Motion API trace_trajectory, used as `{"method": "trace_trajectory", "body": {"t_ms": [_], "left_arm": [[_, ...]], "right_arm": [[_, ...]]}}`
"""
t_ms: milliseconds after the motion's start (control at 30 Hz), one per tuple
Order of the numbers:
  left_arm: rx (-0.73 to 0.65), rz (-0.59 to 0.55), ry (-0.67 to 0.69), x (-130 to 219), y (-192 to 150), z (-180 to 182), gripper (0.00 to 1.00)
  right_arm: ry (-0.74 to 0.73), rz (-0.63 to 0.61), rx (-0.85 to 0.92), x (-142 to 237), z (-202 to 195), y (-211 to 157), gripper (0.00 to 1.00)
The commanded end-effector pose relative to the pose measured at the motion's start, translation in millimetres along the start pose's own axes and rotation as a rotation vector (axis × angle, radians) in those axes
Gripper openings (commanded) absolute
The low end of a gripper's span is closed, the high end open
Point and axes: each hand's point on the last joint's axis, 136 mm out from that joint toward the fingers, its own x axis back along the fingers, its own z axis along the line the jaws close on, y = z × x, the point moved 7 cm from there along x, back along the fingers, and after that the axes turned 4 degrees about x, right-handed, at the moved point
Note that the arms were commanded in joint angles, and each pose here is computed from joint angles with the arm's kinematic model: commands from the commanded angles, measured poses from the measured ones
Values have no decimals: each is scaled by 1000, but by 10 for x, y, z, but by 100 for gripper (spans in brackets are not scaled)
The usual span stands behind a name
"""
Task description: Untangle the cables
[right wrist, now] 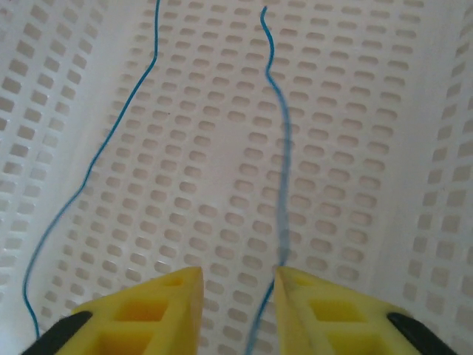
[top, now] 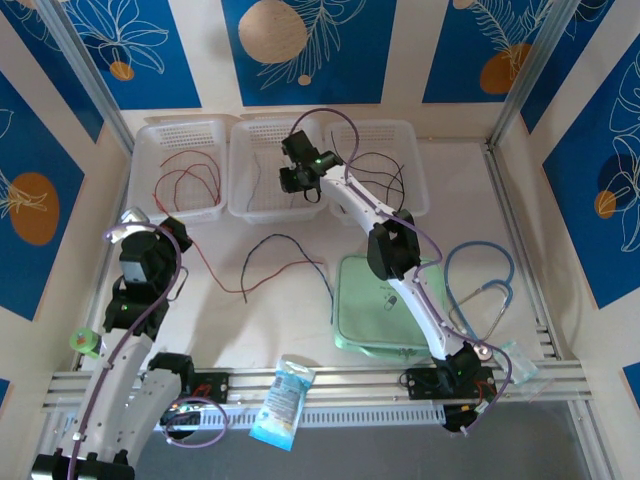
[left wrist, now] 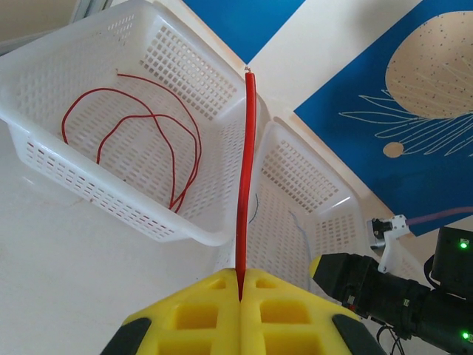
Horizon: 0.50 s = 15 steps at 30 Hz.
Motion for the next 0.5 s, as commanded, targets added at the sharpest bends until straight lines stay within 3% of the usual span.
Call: {"method": "trace_trajectory", "body": {"t_ms": [0,167,467], "left_arm": [[1,-19,-29,61,117,-113,0],[-7,-37,-35,76,181,-168,0],[-20,-65,-130,42,447,-556,0]], "right_arm": [[51,-108,10,461,62,338,43],[39,-202,54,892,73,582,66],[39,-330,70,1794,58,825,71]]}}
